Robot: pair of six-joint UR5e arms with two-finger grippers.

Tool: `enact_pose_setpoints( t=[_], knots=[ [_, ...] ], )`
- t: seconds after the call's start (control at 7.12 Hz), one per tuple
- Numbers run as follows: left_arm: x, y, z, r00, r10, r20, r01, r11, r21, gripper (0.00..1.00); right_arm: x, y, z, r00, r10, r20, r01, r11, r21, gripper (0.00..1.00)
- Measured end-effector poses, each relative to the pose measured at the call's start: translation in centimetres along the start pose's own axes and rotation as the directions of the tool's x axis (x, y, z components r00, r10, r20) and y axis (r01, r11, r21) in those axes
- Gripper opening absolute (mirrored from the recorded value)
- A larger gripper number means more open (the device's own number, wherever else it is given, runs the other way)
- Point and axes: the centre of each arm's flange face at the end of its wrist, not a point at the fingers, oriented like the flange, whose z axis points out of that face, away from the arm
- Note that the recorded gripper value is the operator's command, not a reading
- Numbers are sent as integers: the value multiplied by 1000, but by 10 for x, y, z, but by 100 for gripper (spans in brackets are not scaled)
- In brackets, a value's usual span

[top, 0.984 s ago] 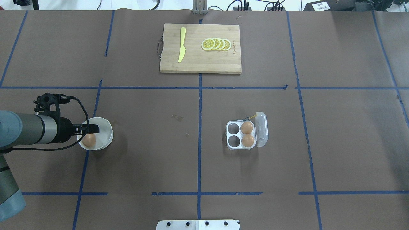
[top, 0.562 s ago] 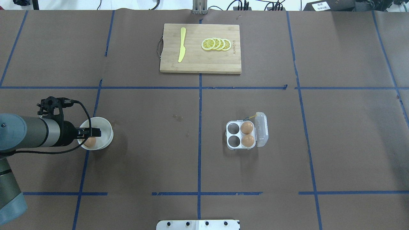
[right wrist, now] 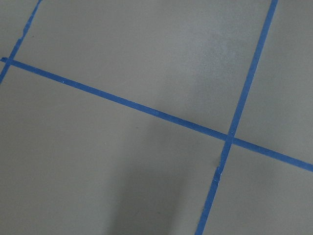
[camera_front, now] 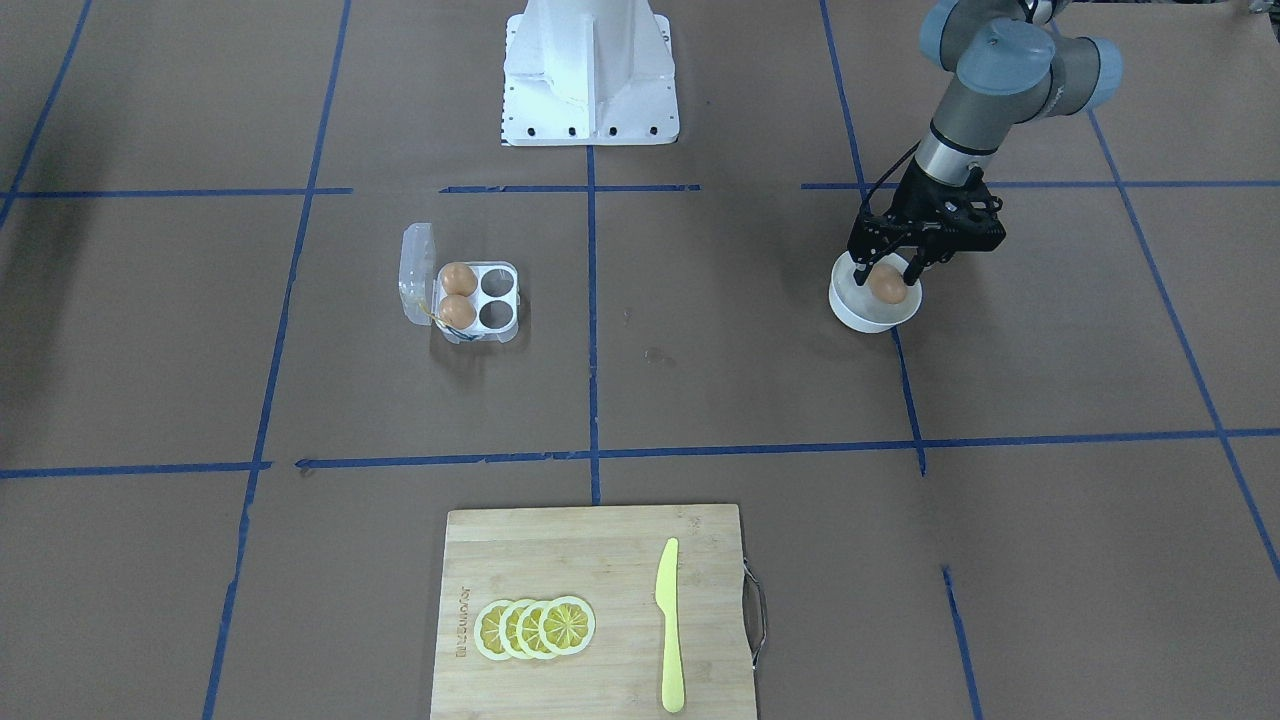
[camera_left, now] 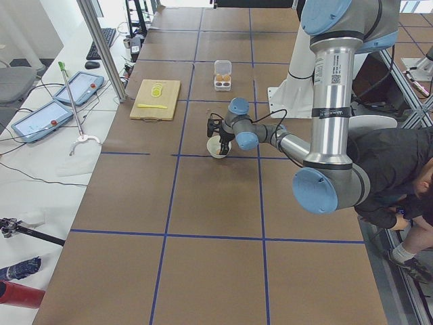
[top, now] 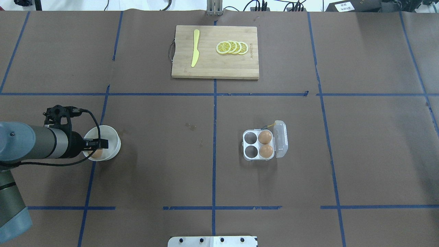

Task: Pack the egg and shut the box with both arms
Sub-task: 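Close the left gripper on the brown egg inside the bowl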

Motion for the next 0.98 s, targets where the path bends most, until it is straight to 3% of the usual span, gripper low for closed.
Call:
enact_pose_setpoints(
  t=[0.98],
  knots=[
    [25, 0, 8, 1000, 6, 21, -6, 1000, -21, 74, 0, 0, 0, 1000, 0, 0, 0, 1000, 0, 100]
  ],
)
